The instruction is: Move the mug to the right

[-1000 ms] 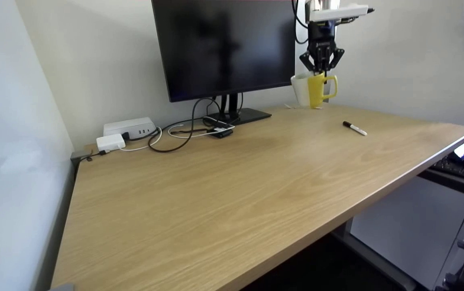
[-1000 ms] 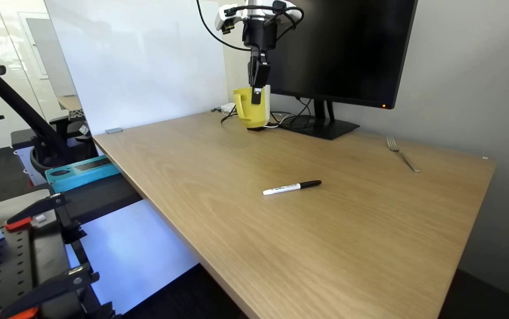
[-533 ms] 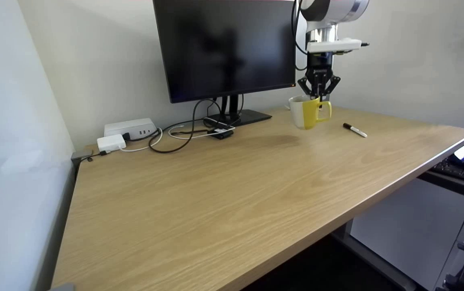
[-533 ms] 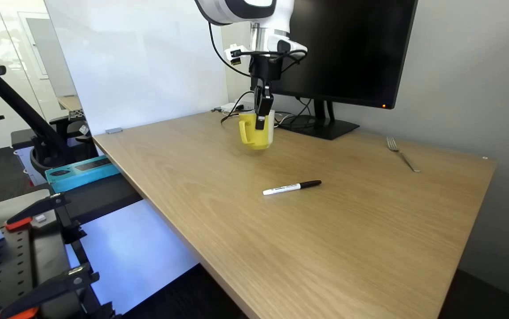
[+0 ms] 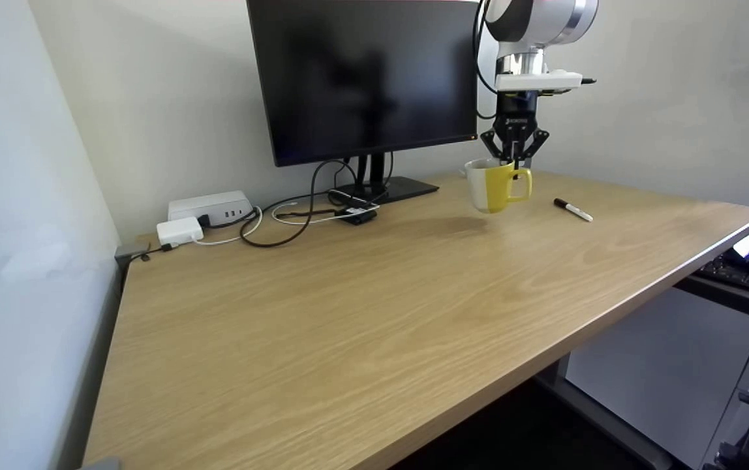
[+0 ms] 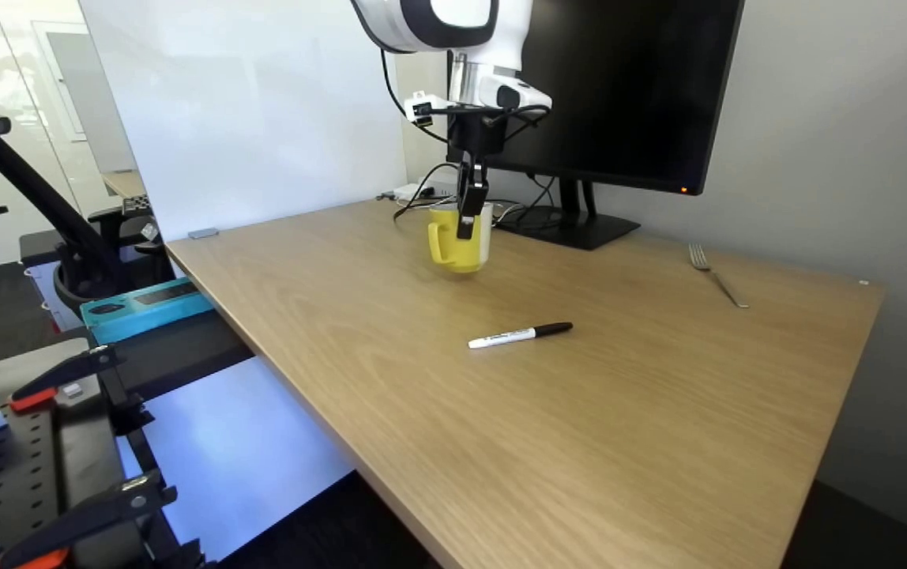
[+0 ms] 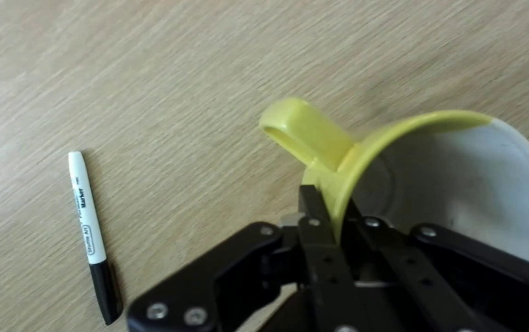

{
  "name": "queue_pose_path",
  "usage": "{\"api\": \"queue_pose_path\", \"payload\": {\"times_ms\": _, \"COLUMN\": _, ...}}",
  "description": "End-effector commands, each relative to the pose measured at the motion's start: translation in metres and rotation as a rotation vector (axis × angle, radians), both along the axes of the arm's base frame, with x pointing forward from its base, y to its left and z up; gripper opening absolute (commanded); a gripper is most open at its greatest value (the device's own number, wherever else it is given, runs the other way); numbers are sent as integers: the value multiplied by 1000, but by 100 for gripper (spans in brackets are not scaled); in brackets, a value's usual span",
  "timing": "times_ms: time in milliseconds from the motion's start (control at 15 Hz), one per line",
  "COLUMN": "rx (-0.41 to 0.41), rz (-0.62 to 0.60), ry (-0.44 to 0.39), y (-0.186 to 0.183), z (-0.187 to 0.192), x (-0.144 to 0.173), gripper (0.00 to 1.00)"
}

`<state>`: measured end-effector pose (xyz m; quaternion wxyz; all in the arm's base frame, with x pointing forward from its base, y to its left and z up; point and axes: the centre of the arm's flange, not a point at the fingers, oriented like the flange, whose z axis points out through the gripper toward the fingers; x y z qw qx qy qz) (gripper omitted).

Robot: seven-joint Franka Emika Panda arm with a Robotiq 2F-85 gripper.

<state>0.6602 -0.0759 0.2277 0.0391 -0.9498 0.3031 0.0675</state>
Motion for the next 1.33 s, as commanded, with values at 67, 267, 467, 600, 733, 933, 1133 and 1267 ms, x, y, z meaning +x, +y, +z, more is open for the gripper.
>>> {"api": "queue_pose_path", "payload": {"times_ms": 67, "rx": 26, "rz": -35, "ry": -18, "y": -10, "z": -5, "x": -2, "gripper": 3}}
{"api": "queue_pose_path", "payload": {"times_ms": 267, "rx": 32, "rz": -53, "ry": -12, "y": -17, "z": -17, "x": -4, "gripper": 3}}
{"api": "queue_pose_path", "payload": {"times_ms": 467, "rx": 47, "rz": -78, "ry": -7, "y": -25, "z": -24, "x": -6, "gripper": 3}}
{"api": "queue_pose_path", "payload": {"times_ms": 600, "rx": 61, "rz": -98, "ry": -8, "y": -29, "z": -25, "x": -7, "gripper": 3}}
{"api": "queue_pose_path", "payload": {"times_ms": 733, "rx": 79, "rz": -120, "ry": -9, "y": -33, "z": -28, "x": -7, "gripper": 3}}
{"api": "queue_pose_path", "payload": {"times_ms": 933, "rx": 101, "rz": -145, "ry": -10, "y": -36, "z": -29, "x": -8, "gripper": 3}}
{"api": "queue_pose_path", "payload": {"times_ms": 1133, "rx": 110, "rz": -151, "ry": -13, "y": -34, "z": -29, "x": -9, "gripper": 42}}
{"api": "queue_pose_path", "payload": {"times_ms": 1267, "rx": 114, "rz": -148, "ry": -15, "y": -32, "z": -28, "x": -9, "gripper": 56}}
